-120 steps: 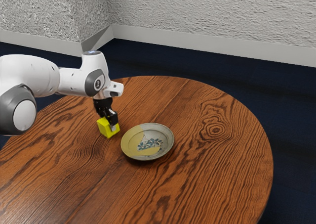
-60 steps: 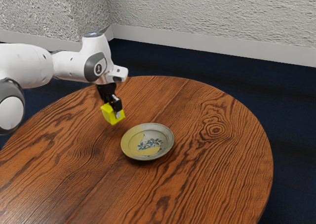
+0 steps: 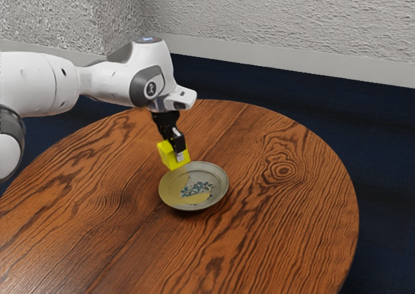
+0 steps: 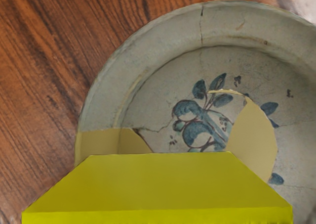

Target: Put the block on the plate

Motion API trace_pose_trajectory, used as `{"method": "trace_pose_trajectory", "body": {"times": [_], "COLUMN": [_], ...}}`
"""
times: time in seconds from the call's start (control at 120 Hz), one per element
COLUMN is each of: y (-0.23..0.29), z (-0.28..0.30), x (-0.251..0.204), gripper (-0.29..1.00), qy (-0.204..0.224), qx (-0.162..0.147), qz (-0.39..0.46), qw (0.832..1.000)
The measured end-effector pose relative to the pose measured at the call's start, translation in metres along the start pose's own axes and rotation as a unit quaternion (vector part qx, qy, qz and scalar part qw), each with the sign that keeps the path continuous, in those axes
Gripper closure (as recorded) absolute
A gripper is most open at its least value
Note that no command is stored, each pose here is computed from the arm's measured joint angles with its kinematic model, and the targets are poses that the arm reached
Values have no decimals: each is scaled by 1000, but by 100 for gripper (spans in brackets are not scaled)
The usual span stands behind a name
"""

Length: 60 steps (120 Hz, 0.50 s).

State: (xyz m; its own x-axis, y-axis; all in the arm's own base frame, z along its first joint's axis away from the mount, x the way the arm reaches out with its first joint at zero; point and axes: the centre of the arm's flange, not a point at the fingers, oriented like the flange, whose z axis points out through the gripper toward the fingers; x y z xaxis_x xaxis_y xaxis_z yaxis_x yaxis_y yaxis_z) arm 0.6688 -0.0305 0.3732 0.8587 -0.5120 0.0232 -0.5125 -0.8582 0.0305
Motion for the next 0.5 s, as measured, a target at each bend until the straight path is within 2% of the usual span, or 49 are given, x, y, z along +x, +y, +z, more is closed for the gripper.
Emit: {"method": "trace_pose_trajectory", "body": {"times": [0.133, 0.392, 0.5], "y": [24, 32, 33], "z": [9, 58, 62], "x": [13, 22, 22], "gripper": [30, 30, 20], "qy": [-4, -24, -24], "qx": [-10, -30, -33], "qz": [16, 15, 15], "qw": [1000, 999, 999]}}
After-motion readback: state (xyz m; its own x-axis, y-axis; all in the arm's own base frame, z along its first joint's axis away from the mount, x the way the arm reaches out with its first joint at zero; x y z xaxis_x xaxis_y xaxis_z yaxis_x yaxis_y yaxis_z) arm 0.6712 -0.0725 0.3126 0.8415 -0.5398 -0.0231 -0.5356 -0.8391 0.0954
